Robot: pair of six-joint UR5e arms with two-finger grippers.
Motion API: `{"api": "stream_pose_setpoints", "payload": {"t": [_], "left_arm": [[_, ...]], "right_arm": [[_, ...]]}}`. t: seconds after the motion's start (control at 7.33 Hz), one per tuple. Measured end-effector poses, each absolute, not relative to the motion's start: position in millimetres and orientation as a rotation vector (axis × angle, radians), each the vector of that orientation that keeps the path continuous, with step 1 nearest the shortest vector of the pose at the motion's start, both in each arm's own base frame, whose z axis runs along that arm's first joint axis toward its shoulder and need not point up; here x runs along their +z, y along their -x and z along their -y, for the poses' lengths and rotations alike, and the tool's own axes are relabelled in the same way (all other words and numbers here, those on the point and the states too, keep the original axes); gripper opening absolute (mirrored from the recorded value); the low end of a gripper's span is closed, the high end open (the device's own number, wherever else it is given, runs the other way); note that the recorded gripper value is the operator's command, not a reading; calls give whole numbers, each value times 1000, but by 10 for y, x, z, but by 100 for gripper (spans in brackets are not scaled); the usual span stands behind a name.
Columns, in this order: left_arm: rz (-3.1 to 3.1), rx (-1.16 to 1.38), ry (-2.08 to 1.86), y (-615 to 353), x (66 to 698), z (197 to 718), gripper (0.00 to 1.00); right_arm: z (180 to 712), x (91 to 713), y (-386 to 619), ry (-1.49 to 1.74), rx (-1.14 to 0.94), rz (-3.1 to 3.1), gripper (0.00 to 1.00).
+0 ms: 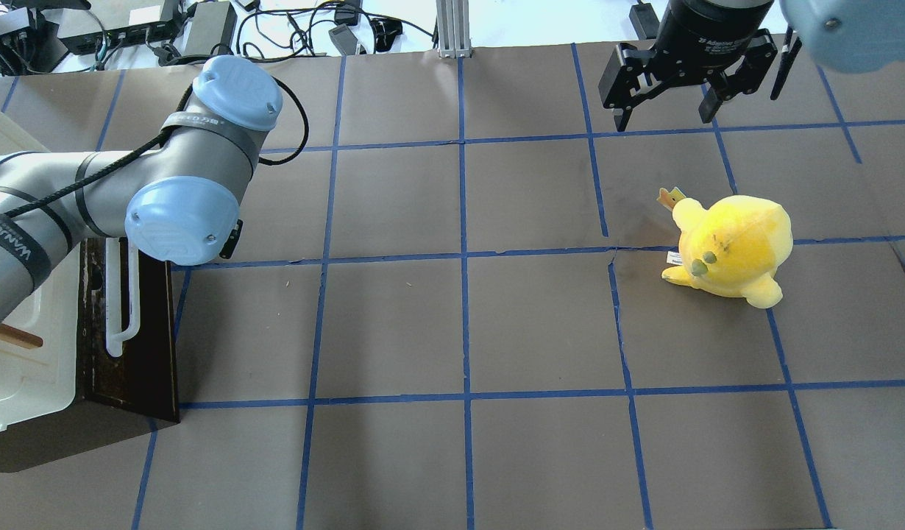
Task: Pull drawer sideways
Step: 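Move the left gripper down to the white drawer handle, then close the left gripper around the white bar handle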
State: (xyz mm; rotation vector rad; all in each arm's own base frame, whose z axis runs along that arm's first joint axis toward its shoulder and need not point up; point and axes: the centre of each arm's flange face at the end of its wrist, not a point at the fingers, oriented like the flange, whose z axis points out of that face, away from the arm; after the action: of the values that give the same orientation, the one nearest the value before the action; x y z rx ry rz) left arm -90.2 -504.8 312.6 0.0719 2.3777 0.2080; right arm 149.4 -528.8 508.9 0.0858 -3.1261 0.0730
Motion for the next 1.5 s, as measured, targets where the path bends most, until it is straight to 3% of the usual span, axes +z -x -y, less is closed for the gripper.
{"api": "stream_pose_setpoints", "payload": {"t": [0.82,1.5], "left_arm": [[-2073,348,-238,843,2398,4953,100],[-1936,360,-280,783,2182,5038,100]], "right_arm": [[5288,5089,-1494,-86,73,3126,100],[5288,5090,-1494,-86,73,3126,100]]}}
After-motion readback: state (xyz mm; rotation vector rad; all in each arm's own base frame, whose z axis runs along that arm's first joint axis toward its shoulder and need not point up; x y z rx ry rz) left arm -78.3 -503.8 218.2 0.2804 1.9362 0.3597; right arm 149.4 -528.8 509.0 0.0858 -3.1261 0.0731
